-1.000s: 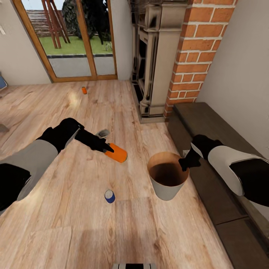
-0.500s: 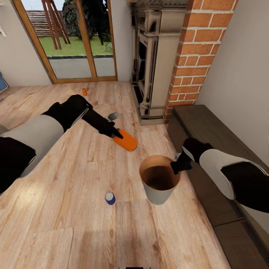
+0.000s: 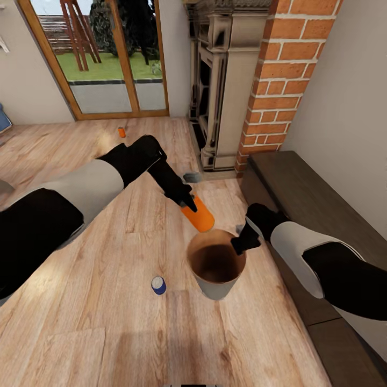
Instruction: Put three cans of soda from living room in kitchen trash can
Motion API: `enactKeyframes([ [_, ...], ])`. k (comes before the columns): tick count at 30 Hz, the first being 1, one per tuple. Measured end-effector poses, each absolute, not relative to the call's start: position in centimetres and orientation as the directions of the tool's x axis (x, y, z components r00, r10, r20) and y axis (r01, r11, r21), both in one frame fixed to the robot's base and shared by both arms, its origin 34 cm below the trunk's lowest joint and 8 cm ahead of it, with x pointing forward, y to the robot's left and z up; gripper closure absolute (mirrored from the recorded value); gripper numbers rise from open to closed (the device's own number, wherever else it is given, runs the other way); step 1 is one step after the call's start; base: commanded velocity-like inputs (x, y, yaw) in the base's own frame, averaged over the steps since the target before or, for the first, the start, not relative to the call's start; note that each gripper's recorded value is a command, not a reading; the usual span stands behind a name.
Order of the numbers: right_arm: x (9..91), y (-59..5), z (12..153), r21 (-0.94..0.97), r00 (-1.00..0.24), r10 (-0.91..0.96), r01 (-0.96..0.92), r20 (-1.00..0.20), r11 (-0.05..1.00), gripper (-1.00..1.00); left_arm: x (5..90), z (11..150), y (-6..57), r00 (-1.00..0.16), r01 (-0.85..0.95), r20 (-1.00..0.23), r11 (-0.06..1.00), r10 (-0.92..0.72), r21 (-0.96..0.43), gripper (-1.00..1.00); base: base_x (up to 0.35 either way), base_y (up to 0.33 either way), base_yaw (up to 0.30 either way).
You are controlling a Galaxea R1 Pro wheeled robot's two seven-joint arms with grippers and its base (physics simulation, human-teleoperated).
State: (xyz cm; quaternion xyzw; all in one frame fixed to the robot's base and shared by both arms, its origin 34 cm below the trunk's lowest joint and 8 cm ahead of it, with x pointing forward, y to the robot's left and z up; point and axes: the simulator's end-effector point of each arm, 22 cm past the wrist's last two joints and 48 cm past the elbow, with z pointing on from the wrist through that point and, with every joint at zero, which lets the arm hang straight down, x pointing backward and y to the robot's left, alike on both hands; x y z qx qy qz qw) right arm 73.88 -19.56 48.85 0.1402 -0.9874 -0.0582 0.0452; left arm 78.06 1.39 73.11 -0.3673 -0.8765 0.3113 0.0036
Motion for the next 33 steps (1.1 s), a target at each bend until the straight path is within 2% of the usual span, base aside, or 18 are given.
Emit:
enactKeyframes([
  [11, 74.4, -17.7, 49.3, 0.151, -0.955, -0.294, -0.284, 0.050, 0.947, 1.00, 78.0, 70.3, 3.7, -0.682, 0.699, -0.132, 0.588, 0.719, -0.407, 1.00, 0.000, 0.000, 0.000],
  [33, 74.3, -16.6, 49.4, 0.159, -0.950, -0.308, -0.298, 0.045, 0.941, 1.00, 75.2, 67.7, 1.9, -0.647, 0.712, -0.116, 0.543, 0.754, -0.446, 1.00, 0.000, 0.000, 0.000],
])
